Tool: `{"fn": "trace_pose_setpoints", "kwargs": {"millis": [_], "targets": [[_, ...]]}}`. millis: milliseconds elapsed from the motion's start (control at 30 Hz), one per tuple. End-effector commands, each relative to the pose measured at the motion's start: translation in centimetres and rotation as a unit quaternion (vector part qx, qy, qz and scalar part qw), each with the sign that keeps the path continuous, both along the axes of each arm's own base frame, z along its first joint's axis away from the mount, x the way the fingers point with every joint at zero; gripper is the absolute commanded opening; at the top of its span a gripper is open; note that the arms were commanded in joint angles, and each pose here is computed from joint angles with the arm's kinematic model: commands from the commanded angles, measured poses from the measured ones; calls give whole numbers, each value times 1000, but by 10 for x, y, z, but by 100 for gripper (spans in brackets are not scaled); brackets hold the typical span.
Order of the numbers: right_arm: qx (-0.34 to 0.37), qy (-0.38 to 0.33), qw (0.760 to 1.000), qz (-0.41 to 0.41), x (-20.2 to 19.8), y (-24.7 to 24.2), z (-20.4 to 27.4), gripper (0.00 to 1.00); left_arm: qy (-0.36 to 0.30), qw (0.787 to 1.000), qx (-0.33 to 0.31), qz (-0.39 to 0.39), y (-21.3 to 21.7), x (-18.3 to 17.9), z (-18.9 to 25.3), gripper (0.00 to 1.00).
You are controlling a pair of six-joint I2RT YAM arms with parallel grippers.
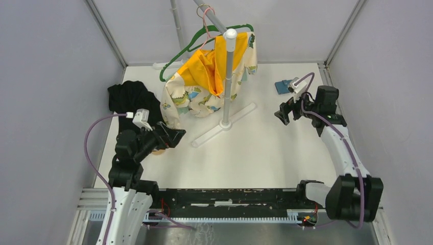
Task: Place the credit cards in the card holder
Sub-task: Move the card holder to the center of the board.
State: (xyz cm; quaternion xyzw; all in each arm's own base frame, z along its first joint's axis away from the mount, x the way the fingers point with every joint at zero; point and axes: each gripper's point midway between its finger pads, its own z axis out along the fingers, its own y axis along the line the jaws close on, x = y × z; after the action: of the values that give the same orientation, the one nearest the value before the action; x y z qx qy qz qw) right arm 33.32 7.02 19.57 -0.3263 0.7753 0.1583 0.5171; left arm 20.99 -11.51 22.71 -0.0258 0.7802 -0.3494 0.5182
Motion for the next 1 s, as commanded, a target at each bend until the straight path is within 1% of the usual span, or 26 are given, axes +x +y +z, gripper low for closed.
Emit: {"fn": "trace_pose_setpoints", "kwargs": {"millis": [0,33,100,233,333,433,533,567,633,733,967], "targets": [[-13,21,1000,-19,44,-12,-9,98,6,999,-35,20,1,5,-3,97],[-22,40,998,-36,54,-19,-19,98,12,999,-38,33,4,7,-6,96],[-36,57,994,-87,74,-36,-31,98,14,998,-37,54,10,10,-8,95],[-60,59,981,-174,118,-66,-41,98,14,996,-30,87,20,17,-10,95],[-67,88,977,-183,153,-73,-53,94,19,995,-28,92,21,22,-14,94],[-71,102,972,-200,190,-82,-64,89,28,995,-25,93,21,27,-19,94],[-81,101,965,-227,222,-96,-74,87,37,995,-21,92,21,31,-24,94],[-75,101,964,-235,232,-99,-71,87,39,995,-20,90,20,31,-25,93],[-61,119,961,-240,247,-104,-84,87,44,995,-18,84,18,33,-27,93],[-49,131,957,-252,257,-109,-97,87,45,996,-19,74,15,34,-29,92],[-36,165,951,-259,258,-117,-131,86,32,998,-28,38,4,34,-25,90]]}}
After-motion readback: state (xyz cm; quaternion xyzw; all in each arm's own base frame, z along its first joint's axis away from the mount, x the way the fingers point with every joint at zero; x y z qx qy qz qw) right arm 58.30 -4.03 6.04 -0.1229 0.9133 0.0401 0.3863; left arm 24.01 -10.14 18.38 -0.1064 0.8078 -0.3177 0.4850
